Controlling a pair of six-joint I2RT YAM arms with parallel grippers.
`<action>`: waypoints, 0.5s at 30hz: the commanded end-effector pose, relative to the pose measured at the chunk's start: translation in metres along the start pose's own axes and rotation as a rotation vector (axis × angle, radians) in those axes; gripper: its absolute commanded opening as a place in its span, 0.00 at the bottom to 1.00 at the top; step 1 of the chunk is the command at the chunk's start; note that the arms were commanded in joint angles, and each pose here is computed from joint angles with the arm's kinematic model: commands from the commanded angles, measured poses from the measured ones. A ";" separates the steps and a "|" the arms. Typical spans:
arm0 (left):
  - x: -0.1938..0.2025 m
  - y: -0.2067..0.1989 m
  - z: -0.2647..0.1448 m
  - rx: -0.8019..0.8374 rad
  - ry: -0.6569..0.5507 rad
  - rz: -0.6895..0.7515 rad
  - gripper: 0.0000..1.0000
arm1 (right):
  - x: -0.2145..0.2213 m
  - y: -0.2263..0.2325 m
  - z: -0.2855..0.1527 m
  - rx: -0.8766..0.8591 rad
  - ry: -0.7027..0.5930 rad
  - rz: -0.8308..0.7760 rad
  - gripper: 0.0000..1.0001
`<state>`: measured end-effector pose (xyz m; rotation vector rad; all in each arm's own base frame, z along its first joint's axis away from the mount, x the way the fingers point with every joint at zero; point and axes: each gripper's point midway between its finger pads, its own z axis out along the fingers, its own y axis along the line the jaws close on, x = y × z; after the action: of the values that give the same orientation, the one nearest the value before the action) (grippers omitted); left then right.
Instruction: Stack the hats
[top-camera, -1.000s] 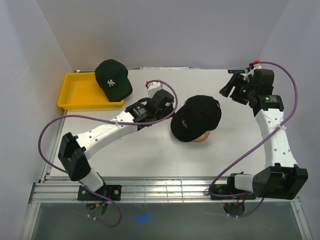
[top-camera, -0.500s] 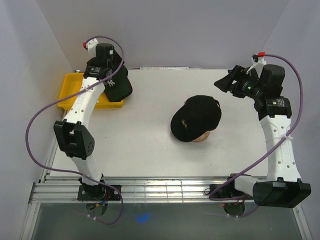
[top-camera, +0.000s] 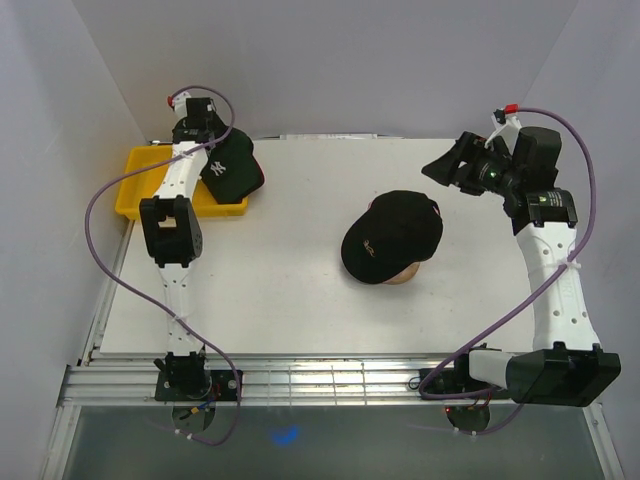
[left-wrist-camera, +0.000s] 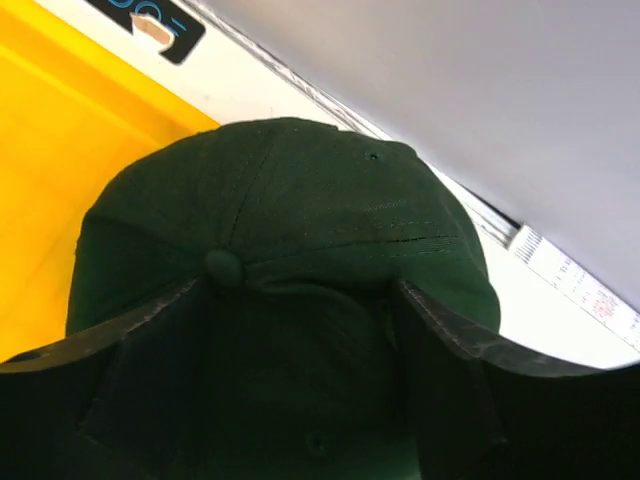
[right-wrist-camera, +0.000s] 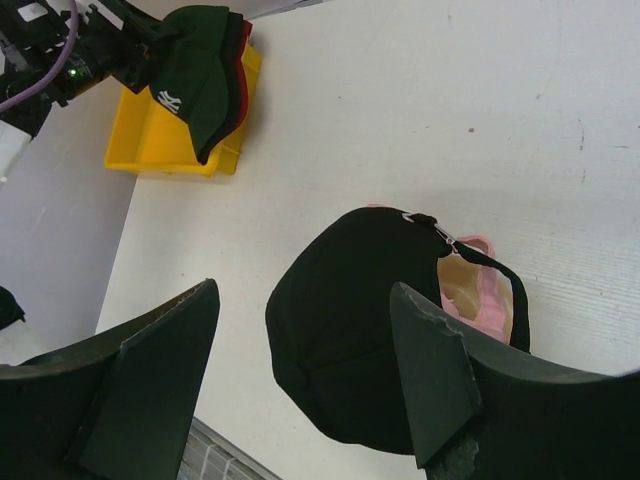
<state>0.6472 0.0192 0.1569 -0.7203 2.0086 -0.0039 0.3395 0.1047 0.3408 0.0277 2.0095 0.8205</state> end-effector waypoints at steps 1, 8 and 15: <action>-0.026 0.002 -0.016 0.018 -0.062 -0.007 0.81 | -0.005 0.006 0.006 -0.044 -0.025 -0.043 0.75; -0.061 0.032 -0.034 -0.005 -0.115 -0.066 0.36 | 0.004 -0.004 0.014 -0.030 -0.011 -0.034 0.74; -0.121 0.022 -0.071 0.079 -0.202 -0.086 0.09 | 0.001 -0.004 0.015 -0.031 -0.015 -0.036 0.74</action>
<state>0.6309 0.0692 0.1687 -0.7827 1.9650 0.0060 0.3460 0.1083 0.3173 0.0263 2.0426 0.8336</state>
